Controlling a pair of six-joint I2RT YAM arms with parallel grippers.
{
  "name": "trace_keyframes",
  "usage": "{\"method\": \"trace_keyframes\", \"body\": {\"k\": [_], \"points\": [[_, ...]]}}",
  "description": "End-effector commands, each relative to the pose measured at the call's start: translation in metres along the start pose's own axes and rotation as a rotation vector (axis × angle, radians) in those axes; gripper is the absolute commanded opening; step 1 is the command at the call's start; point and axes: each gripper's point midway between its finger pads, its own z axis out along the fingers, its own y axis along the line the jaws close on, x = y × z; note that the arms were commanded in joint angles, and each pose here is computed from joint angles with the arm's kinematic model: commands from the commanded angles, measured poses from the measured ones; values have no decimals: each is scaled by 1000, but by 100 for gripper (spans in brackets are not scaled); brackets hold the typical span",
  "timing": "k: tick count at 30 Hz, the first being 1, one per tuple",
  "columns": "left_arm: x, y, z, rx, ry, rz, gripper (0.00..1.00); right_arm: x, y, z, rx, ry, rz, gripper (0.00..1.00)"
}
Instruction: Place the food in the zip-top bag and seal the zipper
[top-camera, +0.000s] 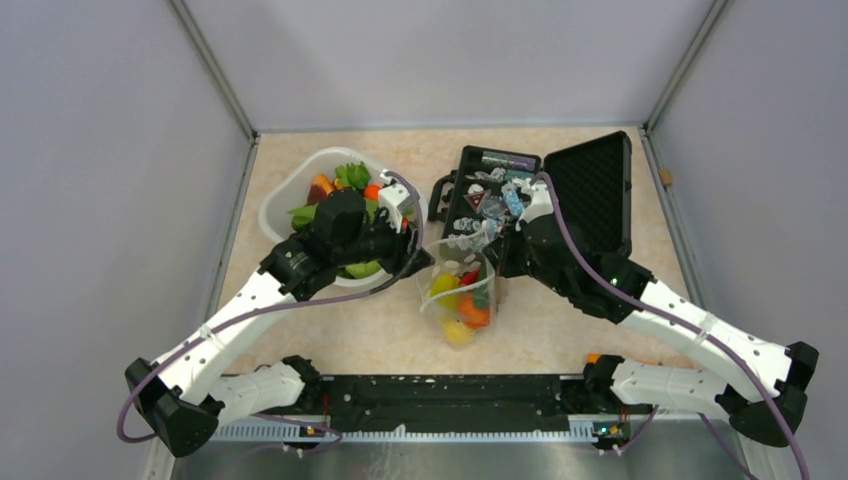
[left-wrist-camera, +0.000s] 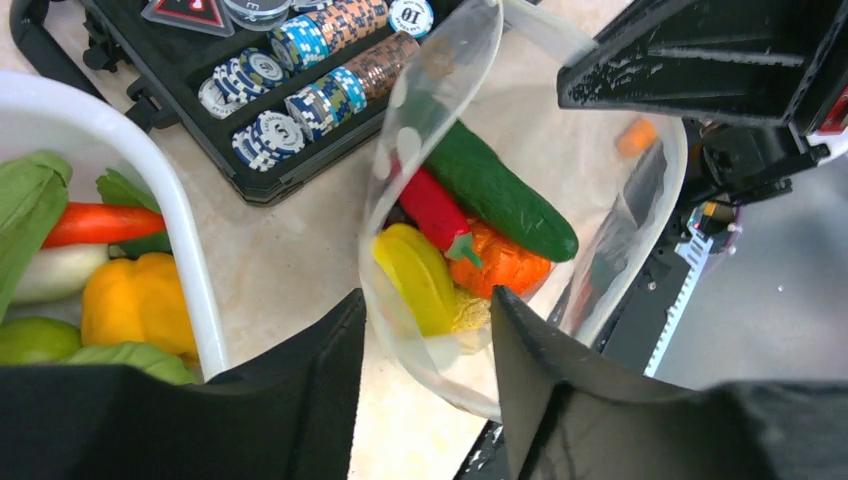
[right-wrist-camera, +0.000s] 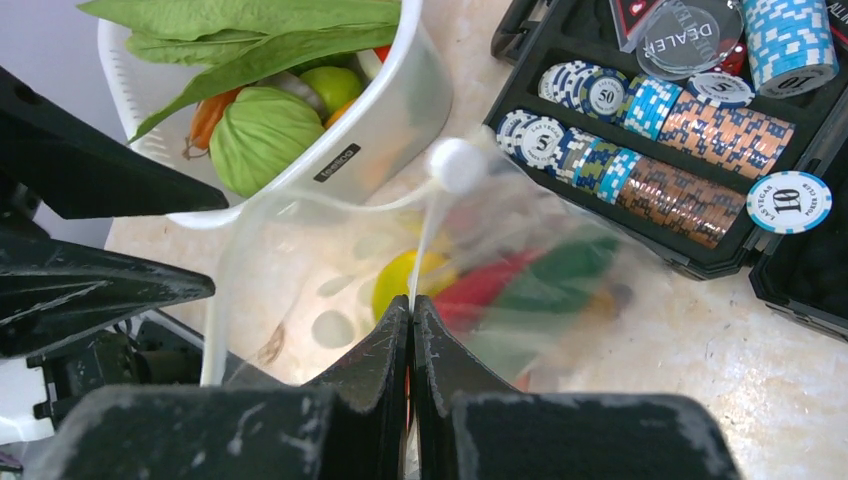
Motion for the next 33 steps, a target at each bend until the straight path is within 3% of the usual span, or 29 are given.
{"method": "trace_keyframes", "body": {"k": [1, 11, 20, 25, 30, 33], "points": [[-18, 6, -6, -50, -85, 40, 57, -16, 17, 0, -68, -66, 40, 0], [-42, 18, -25, -158, -206, 64, 98, -11, 12, -1, -64, -65, 32, 0], [-80, 73, -61, -480, -352, 45, 99, -13, 13, -6, -94, -96, 39, 0], [-71, 139, -74, -662, -348, -143, 99, -14, 15, -6, -101, -94, 30, 0], [-32, 201, -81, -868, -237, -249, 99, -15, 17, -6, -109, -92, 27, 0], [-24, 211, -67, -819, -152, -161, 99, -14, 17, -6, -111, -88, 27, 0]]}}
